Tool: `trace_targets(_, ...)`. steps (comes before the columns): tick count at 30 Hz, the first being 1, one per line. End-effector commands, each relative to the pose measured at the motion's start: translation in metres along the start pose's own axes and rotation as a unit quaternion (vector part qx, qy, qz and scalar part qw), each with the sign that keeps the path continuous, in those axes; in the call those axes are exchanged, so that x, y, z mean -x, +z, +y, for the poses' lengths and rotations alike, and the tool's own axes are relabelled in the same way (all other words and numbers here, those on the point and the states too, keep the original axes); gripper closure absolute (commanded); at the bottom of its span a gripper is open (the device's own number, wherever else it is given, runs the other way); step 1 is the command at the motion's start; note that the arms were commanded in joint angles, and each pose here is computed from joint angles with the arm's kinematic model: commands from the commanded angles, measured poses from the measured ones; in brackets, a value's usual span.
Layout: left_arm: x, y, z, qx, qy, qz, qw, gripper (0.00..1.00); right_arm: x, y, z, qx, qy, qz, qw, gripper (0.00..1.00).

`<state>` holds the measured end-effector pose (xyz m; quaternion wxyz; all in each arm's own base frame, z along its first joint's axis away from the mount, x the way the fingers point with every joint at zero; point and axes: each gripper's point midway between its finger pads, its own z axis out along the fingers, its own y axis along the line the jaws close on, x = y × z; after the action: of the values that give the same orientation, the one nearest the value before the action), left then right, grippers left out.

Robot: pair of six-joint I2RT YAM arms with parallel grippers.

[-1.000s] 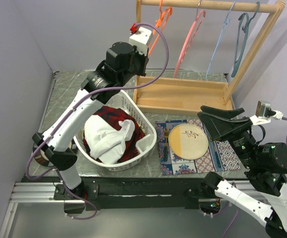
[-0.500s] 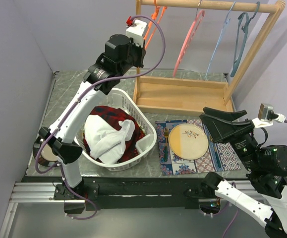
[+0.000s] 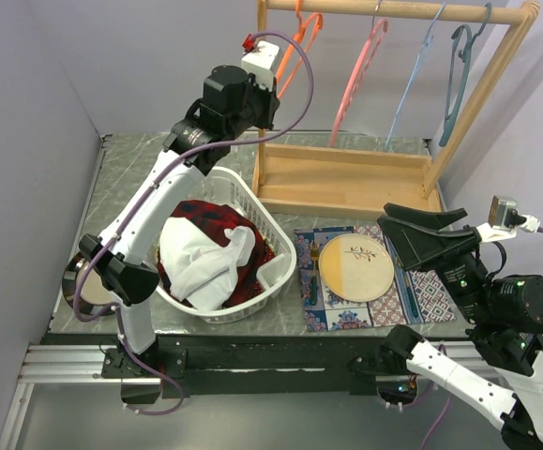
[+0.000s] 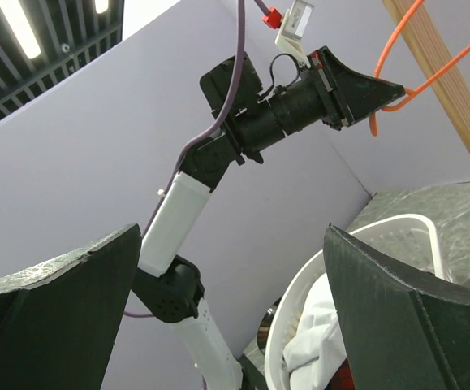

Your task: Remove the skirt from the hanger

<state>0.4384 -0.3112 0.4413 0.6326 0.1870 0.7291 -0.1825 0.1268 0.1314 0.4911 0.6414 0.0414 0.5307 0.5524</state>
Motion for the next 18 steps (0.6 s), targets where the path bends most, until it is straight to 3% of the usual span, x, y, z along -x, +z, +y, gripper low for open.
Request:
trace_targets(1, 0.019, -0.007, -0.002, -0.01, -0.021, -0.033, 0.999, 0.88, 0.007, -0.003, 0.002, 0.002, -0.012, -0.012, 1.0, 0.0)
trace_targets(2, 0.008, -0.007, -0.002, -0.01, -0.021, -0.024, 0.999, 0.81, 0.004, -0.001, -0.002, -0.004, -0.022, -0.007, 1.0, 0.0)
trace_targets(3, 0.006, -0.011, -0.005, -0.022, -0.018, -0.024, 0.999, 0.65, 0.008, -0.001, -0.004, -0.015, -0.031, -0.01, 0.999, 0.0)
trace_targets(4, 0.019, -0.028, -0.007, -0.03, -0.017, -0.041, 0.999, 0.57, 0.01, 0.0, -0.008, -0.027, -0.038, -0.009, 0.999, 0.0)
trace_targets(5, 0.0, -0.029, -0.008, -0.035, -0.014, -0.024, 0.999, 0.5, 0.006, 0.001, -0.015, -0.046, -0.051, 0.002, 0.998, 0.0)
trace_targets(6, 0.007, -0.035, -0.008, -0.039, -0.018, -0.041, 0.998, 0.35, 0.008, 0.001, -0.017, -0.054, -0.059, 0.002, 0.997, 0.0)
trace_targets(7, 0.021, -0.056, -0.011, -0.05, -0.02, -0.064, 0.996, 0.29, 0.013, 0.001, -0.017, -0.059, -0.064, -0.004, 0.996, 0.0)
trace_targets(8, 0.006, -0.059, -0.012, -0.057, -0.022, -0.053, 0.997, 0.24, 0.014, 0.001, -0.02, -0.068, -0.072, -0.005, 0.995, 0.0)
trace_targets(9, 0.016, -0.067, -0.015, -0.068, -0.025, -0.078, 0.994, 0.14, 0.013, 0.001, -0.025, -0.079, -0.072, -0.006, 0.994, 0.0)
trace_targets(10, 0.032, -0.093, -0.024, -0.101, -0.023, -0.105, 0.989, 0.1, 0.017, 0.001, -0.032, -0.098, -0.068, -0.018, 0.993, 0.0)
trace_targets(11, 0.018, -0.096, -0.027, -0.112, -0.021, -0.098, 0.989, 0.03, 0.018, 0.002, -0.034, -0.103, -0.063, -0.024, 0.992, 0.0)
trace_targets(13, 0.039, -0.13, -0.032, -0.135, -0.02, -0.145, 0.98, 0.01, 0.018, 0.004, -0.038, -0.114, -0.069, -0.024, 0.991, 0.0)
trace_targets(18, 0.024, -0.173, -0.033, -0.158, -0.007, -0.171, 0.972, 0.01, 0.004, 0.017, -0.05, -0.141, -0.127, 0.028, 0.981, 0.0)
